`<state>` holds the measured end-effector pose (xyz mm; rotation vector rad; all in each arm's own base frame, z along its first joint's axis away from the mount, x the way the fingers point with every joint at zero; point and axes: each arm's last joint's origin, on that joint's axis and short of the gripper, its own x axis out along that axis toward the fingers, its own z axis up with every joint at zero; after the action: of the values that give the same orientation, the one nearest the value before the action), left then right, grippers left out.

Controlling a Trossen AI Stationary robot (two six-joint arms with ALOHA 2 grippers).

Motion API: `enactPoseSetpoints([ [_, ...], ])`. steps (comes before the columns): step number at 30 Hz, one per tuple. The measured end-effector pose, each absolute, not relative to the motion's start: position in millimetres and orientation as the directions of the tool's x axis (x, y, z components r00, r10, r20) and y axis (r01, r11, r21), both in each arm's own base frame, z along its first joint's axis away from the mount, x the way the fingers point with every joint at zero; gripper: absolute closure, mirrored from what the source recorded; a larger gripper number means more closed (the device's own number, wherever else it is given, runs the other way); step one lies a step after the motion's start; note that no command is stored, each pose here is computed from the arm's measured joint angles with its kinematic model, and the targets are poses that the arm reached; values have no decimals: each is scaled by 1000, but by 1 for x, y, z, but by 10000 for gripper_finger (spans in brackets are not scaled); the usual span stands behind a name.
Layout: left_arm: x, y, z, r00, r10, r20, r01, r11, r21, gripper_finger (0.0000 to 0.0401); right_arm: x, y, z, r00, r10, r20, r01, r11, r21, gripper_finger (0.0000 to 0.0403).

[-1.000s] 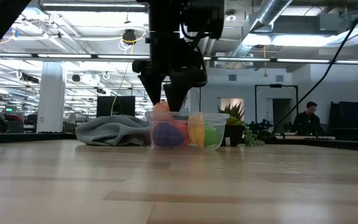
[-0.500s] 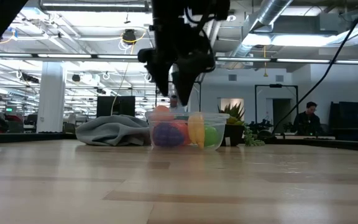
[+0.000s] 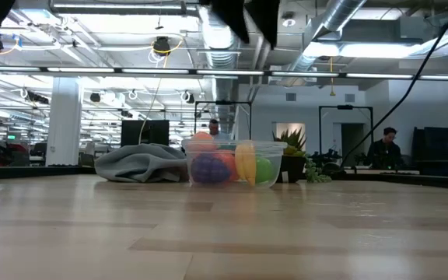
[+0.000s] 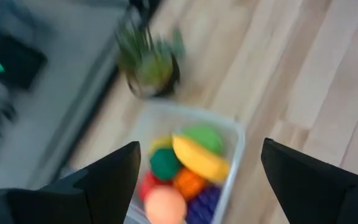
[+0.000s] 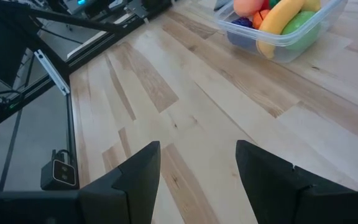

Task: Pick and placing Produce into tupperware
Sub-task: Return to Home Position

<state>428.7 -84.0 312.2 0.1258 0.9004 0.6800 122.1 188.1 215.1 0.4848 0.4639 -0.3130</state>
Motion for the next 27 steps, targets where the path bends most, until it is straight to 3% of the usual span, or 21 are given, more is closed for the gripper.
enactPoseSetpoints([
  [6,416,-121,355,533,697,-479,-489,716,498,78,122,187,215,847,-184,-498,392,850,352,168],
  [12,389,-147,386,583,731,-355,-525,673,522,78,121,185,214,840,-198,-505,389,869,305,168],
  [17,354,-137,418,611,678,-409,-475,727,496,78,129,185,216,848,-200,-491,408,838,363,168],
  [21,322,-124,442,634,573,-519,-531,811,246,78,137,187,220,862,-189,-471,377,859,346,168],
  [23,307,-124,454,660,540,-523,-536,826,177,78,143,190,228,875,-175,-451,341,885,317,168],
  [27,297,-144,472,773,446,-451,-401,895,196,78,157,198,254,910,-141,-389,228,955,188,168],
])
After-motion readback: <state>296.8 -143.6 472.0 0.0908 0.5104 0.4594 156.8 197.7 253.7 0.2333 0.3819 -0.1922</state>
